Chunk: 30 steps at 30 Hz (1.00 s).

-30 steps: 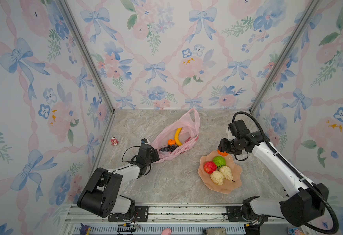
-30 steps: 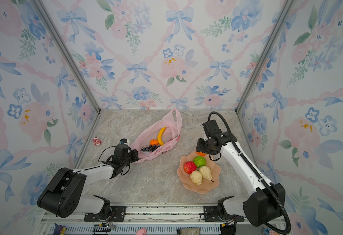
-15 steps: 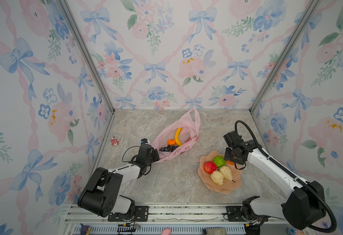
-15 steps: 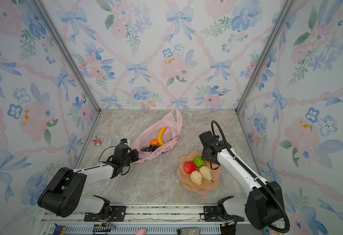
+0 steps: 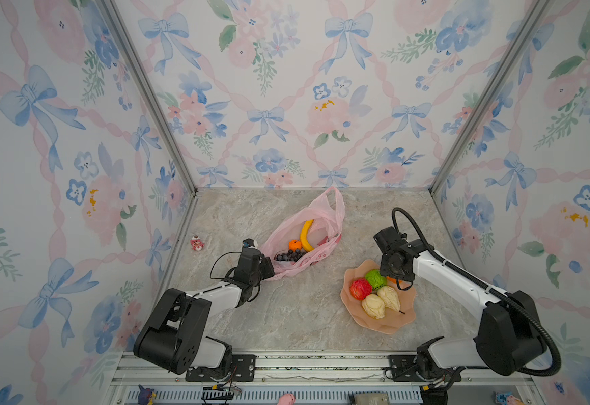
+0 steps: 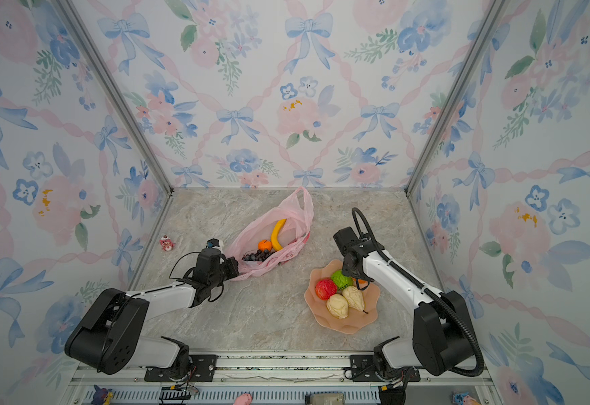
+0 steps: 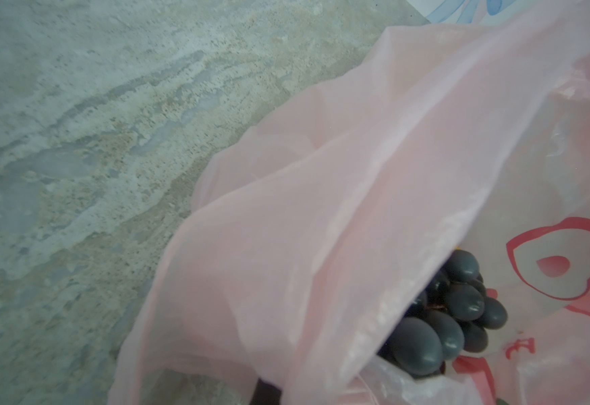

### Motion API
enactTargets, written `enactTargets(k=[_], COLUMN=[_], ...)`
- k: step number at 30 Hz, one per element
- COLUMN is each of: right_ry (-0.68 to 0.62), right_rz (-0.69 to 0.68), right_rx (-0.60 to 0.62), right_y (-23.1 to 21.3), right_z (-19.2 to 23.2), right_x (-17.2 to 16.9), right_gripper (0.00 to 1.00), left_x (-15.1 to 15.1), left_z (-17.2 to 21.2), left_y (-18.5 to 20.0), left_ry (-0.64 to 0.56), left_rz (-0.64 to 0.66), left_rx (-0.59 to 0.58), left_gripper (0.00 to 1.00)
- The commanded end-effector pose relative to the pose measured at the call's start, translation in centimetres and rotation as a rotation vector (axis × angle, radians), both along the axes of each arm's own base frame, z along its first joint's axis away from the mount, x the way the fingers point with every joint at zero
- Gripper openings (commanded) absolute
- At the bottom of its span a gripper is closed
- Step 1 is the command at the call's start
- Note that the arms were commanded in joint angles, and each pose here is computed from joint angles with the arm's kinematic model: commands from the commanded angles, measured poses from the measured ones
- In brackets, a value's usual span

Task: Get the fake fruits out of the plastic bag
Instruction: 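Lower the orange into the bowl and open the right gripper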

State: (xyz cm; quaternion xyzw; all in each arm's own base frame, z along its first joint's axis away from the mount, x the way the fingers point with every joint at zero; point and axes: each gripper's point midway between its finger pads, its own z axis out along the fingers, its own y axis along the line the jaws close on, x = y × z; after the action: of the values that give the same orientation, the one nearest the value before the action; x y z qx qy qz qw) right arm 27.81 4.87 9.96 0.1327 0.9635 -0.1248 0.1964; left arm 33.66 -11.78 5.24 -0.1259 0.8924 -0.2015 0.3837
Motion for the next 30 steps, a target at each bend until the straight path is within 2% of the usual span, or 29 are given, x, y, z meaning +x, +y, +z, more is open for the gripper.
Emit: enactTargets(k=[1, 8, 16, 20, 23, 28, 30], right_ry=[0.012, 0.016, -0.006, -0.031, -0.042, -0.049, -0.044], right_rz=[-0.015, -0.025, -0.007, 0.006, 0.01, 0.021, 0.035], right_rx=[-0.046, -0.029, -0.024, -0.01, 0.001, 0.044, 0.103], right_y=[-0.4, 0.2, 0.2, 0.2, 0.0, -0.4, 0.3], right_z=[-0.4, -0.7, 1.0, 2.2, 3.0, 3.2, 3.0], right_x=[-1.0, -1.2, -1.1, -0.8, -0.6, 0.1, 0.3], right_gripper=[0.57, 0.7, 0.81, 0.83, 0.82, 0.68, 0.64], left_x=[0.5, 0.4, 0.3, 0.4, 0.4, 0.5, 0.4], left_z=[0.5, 0.4, 0.4, 0.4, 0.4, 0.4, 0.4], left_y=[0.0, 0.0, 0.1, 0.0, 0.0, 0.0, 0.0], left_ry=[-0.022, -0.017, -0.019, -0.019, -0.019, -0.017, -0.02], left_rz=[-0.009, -0.01, -0.006, -0.009, -0.009, -0.011, -0.009], left_rx=[0.001, -0.004, 0.0, 0.001, 0.001, -0.001, -0.001], left_gripper=[0.0, 0.0, 0.0, 0.0, 0.0, 0.0, 0.0])
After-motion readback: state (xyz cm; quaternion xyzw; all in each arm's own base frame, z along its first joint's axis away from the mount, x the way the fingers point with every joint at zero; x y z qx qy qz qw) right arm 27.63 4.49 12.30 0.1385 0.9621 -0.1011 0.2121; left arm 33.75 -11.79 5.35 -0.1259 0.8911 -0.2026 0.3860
